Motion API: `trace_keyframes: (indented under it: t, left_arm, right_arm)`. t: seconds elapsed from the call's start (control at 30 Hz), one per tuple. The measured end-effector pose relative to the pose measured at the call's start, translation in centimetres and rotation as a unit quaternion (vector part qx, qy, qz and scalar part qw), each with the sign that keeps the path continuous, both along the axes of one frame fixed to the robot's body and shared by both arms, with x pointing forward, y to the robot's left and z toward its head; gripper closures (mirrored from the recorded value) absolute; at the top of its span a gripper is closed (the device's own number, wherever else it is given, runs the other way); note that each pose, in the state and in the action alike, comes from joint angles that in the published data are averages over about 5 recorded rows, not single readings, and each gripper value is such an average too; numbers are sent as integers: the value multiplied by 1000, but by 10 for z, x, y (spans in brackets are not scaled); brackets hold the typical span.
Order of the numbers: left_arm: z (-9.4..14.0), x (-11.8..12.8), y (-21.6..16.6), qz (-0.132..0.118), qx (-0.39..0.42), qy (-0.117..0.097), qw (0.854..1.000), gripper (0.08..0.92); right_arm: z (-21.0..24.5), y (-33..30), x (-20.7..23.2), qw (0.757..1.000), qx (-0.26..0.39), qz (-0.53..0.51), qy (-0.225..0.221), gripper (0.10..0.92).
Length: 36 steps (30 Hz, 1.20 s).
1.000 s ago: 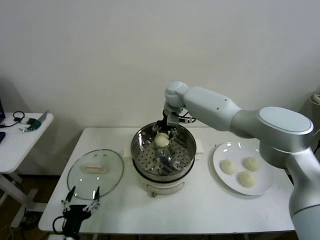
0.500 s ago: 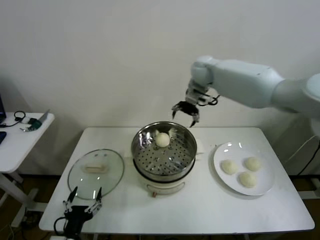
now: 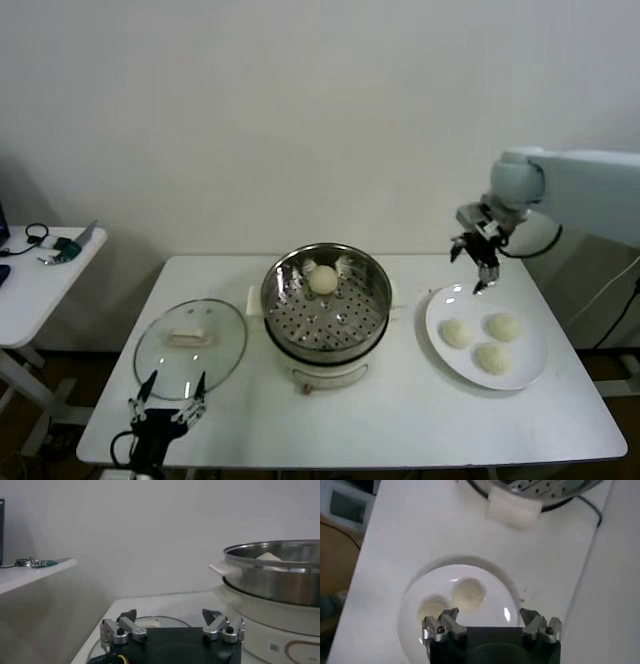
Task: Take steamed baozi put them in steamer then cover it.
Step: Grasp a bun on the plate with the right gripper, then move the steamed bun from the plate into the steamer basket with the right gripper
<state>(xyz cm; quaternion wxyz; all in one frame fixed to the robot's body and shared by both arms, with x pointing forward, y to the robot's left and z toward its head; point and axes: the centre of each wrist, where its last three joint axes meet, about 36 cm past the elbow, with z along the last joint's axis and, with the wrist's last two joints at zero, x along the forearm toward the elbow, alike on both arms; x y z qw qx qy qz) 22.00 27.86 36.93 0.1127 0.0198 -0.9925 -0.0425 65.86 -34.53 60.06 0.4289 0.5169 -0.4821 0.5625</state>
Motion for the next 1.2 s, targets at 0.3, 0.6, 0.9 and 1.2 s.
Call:
trace_keyframes:
  t: [0.3,0.6,0.9,1.2]
  left_arm:
    - [-5,-4,0,6,1,7,1000,177]
    - [-7,-10,2,13,4,12,1000,177]
    - [-5,-11,2,13,5,11,1000,177]
    - [-2,-12,0,8,7,11,1000,177]
  right_arm:
    - [-85,-7,-2,999,2,-45,9,221]
    - [-126,-11,4,997,2,-75,4,289]
    - [-138,-18,3,996,9,-93,6,450]
    - [-91,-13,16,996,28,-82,-5,471]
